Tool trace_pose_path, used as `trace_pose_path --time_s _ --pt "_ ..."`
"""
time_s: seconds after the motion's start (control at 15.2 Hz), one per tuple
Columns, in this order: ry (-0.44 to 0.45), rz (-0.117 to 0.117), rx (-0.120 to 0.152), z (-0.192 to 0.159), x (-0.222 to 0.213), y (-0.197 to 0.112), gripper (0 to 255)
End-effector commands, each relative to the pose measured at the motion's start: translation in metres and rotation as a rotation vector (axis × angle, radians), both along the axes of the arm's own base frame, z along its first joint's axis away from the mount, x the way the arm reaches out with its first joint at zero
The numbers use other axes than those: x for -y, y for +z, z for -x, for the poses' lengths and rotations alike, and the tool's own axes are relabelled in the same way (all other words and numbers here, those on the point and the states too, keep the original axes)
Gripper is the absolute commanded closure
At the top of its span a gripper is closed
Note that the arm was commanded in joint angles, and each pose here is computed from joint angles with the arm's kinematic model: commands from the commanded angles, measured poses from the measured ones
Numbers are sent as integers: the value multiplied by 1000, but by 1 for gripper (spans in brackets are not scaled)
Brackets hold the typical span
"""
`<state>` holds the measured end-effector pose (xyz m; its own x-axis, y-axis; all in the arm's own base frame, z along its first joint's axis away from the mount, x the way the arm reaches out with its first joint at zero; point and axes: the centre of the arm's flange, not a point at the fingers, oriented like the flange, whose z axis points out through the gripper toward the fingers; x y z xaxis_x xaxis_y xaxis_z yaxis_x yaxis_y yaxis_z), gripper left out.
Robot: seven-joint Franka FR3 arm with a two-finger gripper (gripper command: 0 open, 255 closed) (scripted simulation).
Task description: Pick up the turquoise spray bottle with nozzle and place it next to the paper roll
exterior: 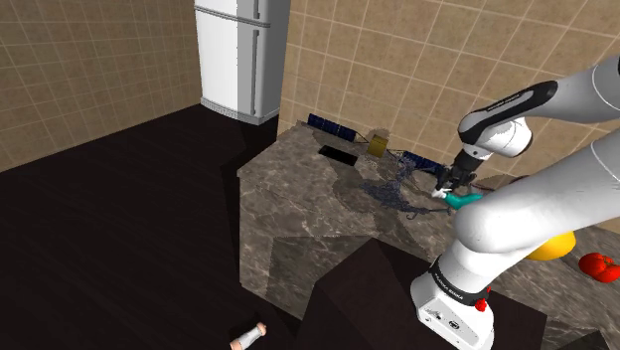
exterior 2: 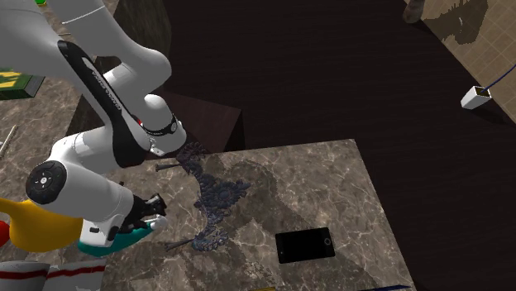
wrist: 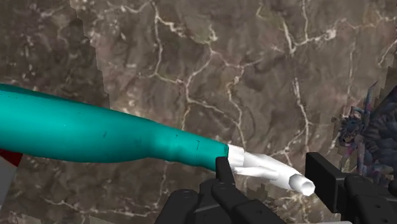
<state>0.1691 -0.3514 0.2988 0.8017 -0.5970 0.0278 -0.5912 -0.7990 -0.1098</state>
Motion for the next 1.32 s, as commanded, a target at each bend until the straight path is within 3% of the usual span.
trace_pose_path --time_s 0.0,0.79,1.25 --pt "-1 0 0 1 0 -10 255" --pt "-1 0 0 1 0 -74 255" --pt "-1 0 0 1 0 -74 255"
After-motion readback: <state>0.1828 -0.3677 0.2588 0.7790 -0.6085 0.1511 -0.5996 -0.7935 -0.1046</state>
